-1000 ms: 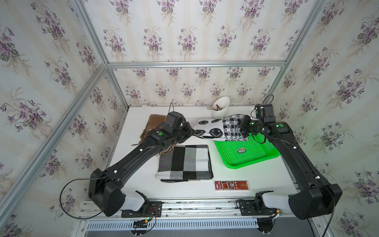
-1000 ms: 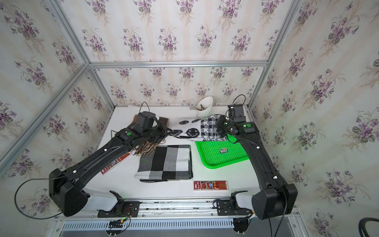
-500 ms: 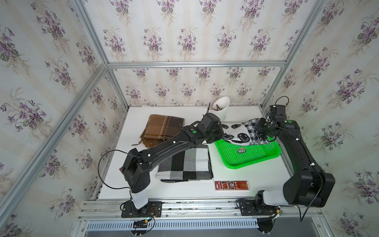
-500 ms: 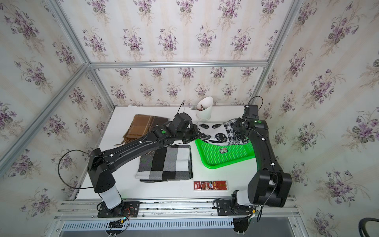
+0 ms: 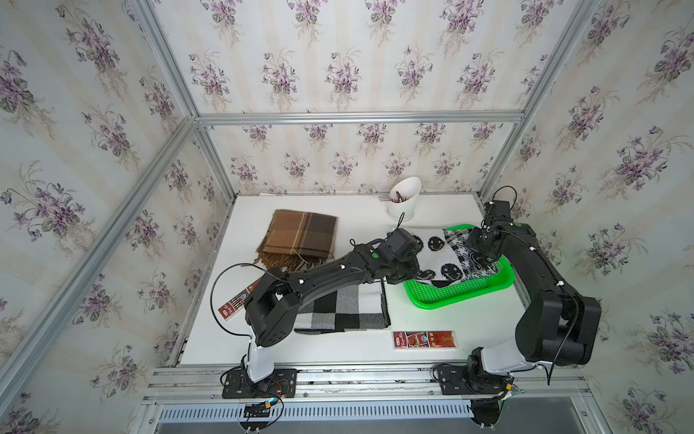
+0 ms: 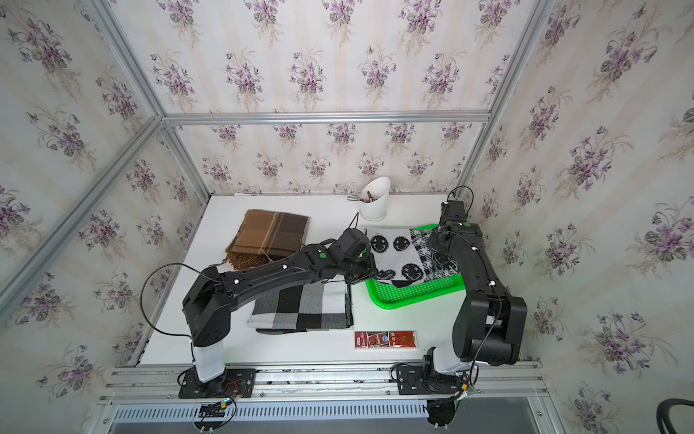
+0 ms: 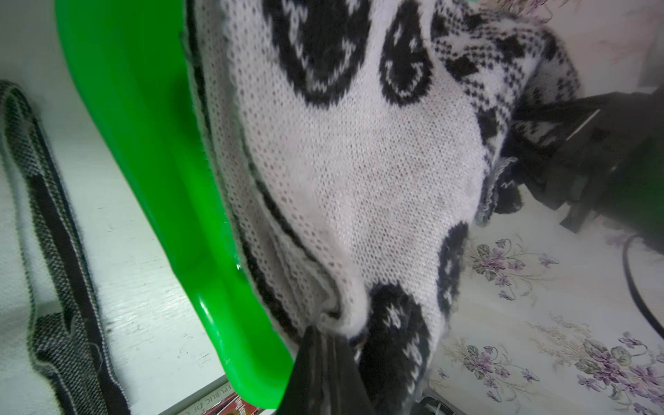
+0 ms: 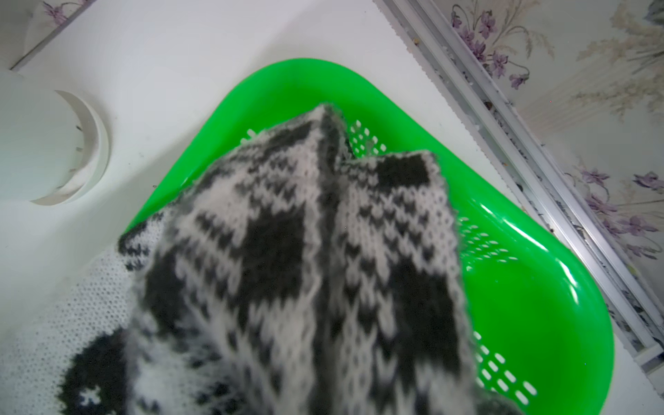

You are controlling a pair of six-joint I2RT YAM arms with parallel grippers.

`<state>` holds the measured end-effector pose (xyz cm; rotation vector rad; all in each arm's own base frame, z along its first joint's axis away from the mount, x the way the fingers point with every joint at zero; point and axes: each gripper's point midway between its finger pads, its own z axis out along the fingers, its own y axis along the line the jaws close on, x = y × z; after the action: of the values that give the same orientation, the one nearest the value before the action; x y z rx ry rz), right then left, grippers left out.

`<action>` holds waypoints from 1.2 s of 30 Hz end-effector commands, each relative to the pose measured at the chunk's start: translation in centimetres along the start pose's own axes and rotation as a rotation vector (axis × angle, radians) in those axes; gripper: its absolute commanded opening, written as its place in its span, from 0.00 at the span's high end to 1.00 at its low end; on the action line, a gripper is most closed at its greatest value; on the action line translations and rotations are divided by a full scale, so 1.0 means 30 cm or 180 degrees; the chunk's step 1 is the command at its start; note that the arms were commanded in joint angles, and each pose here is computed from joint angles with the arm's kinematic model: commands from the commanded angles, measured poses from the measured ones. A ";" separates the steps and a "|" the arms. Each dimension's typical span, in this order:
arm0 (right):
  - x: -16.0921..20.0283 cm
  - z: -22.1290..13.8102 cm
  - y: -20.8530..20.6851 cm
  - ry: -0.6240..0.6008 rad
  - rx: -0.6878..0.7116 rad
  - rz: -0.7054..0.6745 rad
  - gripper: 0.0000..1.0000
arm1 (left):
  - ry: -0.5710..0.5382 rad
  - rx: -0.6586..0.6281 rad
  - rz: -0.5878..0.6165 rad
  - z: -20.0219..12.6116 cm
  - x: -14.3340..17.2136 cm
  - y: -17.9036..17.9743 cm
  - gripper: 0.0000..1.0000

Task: Put the folded scarf in the basket
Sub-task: Place the scarf in the basket.

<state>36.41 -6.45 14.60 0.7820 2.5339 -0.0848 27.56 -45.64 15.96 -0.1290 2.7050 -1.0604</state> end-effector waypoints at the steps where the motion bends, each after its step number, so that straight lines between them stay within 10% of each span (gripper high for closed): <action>1: -0.057 0.022 -0.014 -0.0183 0.0154 0.0044 1.00 | 0.0091 0.0111 -0.0007 0.016 0.024 -0.039 1.00; 20: -0.026 0.161 -0.015 0.0124 0.0348 -0.0006 1.00 | 0.0268 -0.0254 0.0054 0.134 0.061 0.027 1.00; 25: -0.048 0.124 -0.046 -0.0002 0.0492 0.0070 0.64 | 0.0347 -0.0364 0.0000 0.143 0.088 0.068 0.89; 28: -0.092 0.057 -0.056 -0.0225 0.0494 0.0151 0.26 | 0.0280 -0.0427 -0.0004 0.123 0.080 0.080 0.40; 30: -0.123 0.007 -0.059 -0.0370 0.0479 0.0217 0.03 | 0.0204 -0.0490 0.0018 0.094 0.066 0.082 0.25; 36: -0.205 -0.147 -0.069 -0.0820 0.0376 0.0420 0.14 | -0.0110 -0.0440 0.0160 -0.021 0.008 0.033 0.24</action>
<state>37.99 -9.85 19.45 0.8865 2.3212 -0.2599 26.40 -45.77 14.56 -0.1103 2.7879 -0.9157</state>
